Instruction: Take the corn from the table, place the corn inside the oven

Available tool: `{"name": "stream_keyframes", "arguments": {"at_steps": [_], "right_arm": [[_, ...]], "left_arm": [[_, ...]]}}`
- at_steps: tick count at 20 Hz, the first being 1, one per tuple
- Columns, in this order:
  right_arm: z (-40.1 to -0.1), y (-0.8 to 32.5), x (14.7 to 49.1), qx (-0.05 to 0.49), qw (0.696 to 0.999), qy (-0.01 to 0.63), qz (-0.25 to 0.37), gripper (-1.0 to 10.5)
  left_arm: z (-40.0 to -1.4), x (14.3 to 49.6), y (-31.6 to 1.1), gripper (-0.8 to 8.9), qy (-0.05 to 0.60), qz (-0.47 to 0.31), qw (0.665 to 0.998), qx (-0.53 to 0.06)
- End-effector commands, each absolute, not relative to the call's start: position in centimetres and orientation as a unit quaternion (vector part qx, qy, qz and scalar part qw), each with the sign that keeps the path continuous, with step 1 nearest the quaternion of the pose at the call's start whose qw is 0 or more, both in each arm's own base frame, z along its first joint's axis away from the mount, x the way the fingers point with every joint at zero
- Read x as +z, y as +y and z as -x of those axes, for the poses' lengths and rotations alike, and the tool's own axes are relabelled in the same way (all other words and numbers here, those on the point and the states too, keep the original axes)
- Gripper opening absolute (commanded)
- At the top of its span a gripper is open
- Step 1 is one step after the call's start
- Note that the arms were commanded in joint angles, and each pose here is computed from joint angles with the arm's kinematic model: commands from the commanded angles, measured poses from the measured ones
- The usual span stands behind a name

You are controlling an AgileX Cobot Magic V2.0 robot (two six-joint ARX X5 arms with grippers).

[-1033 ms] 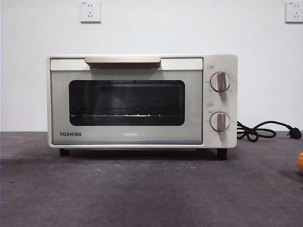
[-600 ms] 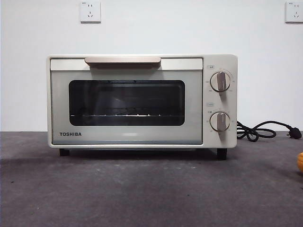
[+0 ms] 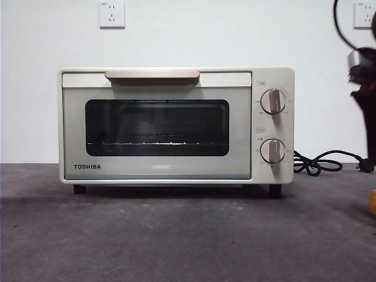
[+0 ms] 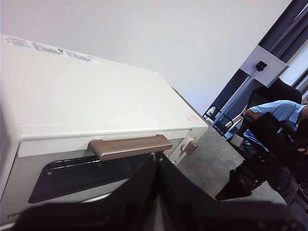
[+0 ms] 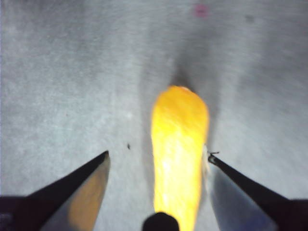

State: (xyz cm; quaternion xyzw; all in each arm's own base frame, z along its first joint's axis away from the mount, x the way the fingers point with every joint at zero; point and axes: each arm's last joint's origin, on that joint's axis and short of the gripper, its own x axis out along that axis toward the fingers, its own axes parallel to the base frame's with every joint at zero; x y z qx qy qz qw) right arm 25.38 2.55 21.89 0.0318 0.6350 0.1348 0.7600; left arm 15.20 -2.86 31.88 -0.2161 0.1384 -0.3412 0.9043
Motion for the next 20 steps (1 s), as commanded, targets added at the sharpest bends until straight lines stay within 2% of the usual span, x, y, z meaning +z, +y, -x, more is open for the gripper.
{"name": "stream_keyframes", "arguments": {"at_steps": [1, 5, 16, 17, 19, 20], "right_arm": [[-25.9, 3.2, 20.8, 0.117, 0.751, 0.649, -0.011, 3.2], [-26.6, 3.5, 19.4, 0.075, 0.743, 0.665, 0.029, 3.2], [-27.3, 3.7, 16.8, 0.081, 0.716, 0.693, 0.024, 3.0], [-27.3, 3.7, 16.8, 0.081, 0.716, 0.693, 0.024, 2.2], [-27.4, 3.7, 16.8, 0.081, 0.718, 0.691, 0.025, -0.3], [-27.4, 3.7, 16.8, 0.080, 0.718, 0.691, 0.025, -0.1]], "left_arm": [[-15.2, 32.0, -2.9, -0.05, 0.134, 0.208, 0.905, -0.347], [-15.2, 32.0, -2.9, -0.05, 0.134, 0.208, 0.903, -0.350], [-15.2, 31.9, -2.9, -0.05, 0.135, 0.208, 0.903, -0.350], [-15.2, 31.9, -2.9, -0.05, 0.135, 0.208, 0.903, -0.350], [-15.3, 31.9, -2.9, -0.05, 0.136, 0.208, 0.903, -0.350], [-15.3, 31.9, -3.0, -0.05, 0.137, 0.208, 0.903, -0.350]]}}
